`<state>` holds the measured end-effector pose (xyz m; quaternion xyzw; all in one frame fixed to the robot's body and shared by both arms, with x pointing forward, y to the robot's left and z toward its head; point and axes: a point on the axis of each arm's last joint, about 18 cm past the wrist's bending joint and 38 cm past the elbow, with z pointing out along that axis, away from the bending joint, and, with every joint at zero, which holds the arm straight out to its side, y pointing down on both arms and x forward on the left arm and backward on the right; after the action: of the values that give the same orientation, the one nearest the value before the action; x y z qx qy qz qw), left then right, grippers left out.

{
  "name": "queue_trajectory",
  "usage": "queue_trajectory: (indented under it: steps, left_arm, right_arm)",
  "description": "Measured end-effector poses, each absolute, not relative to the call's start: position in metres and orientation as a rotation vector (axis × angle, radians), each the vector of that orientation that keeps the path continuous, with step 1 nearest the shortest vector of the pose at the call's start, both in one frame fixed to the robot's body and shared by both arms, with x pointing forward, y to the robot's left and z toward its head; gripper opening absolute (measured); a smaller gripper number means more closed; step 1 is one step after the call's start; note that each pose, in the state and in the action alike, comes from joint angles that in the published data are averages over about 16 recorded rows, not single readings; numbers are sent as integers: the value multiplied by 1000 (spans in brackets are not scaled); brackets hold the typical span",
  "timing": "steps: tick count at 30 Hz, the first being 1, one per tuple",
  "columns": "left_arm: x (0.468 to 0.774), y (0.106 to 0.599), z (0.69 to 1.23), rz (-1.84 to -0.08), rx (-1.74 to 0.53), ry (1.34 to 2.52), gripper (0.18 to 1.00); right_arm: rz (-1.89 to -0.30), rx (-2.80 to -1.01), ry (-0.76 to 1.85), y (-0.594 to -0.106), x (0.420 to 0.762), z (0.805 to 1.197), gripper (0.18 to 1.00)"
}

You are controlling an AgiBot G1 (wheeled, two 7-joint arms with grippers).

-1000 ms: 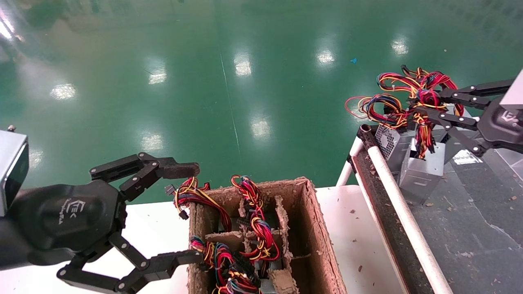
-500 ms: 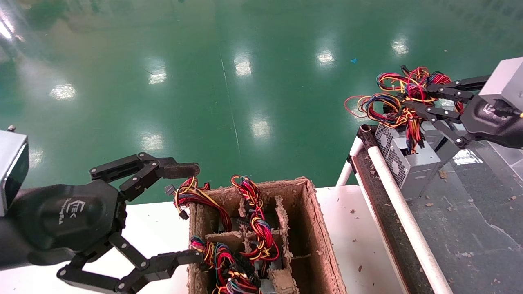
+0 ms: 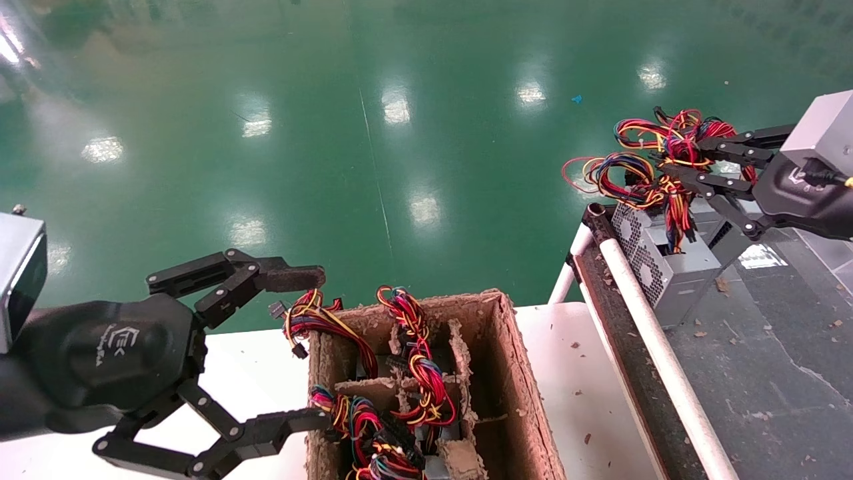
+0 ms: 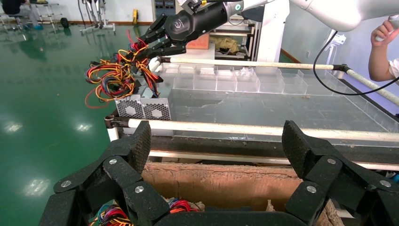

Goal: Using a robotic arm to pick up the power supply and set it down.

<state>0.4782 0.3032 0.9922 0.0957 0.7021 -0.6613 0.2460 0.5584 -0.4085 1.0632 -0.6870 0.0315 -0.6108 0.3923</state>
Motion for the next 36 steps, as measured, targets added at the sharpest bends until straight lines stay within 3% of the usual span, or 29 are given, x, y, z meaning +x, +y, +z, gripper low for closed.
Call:
queue_trajectory:
  steps: [15, 21, 36]
  left_arm:
    - [478, 303, 992, -1804, 261, 1916, 1001]
    - [478, 303, 992, -1804, 261, 1916, 1001]
    - [478, 303, 992, -1804, 261, 1915, 1001]
  right_arm:
    - [-1522, -1761, 93, -411, 558, 1063, 385]
    - [-1501, -1758, 94, -411, 557, 1065, 470]
    - [-1420, -1691, 73, -405, 549, 1072, 787]
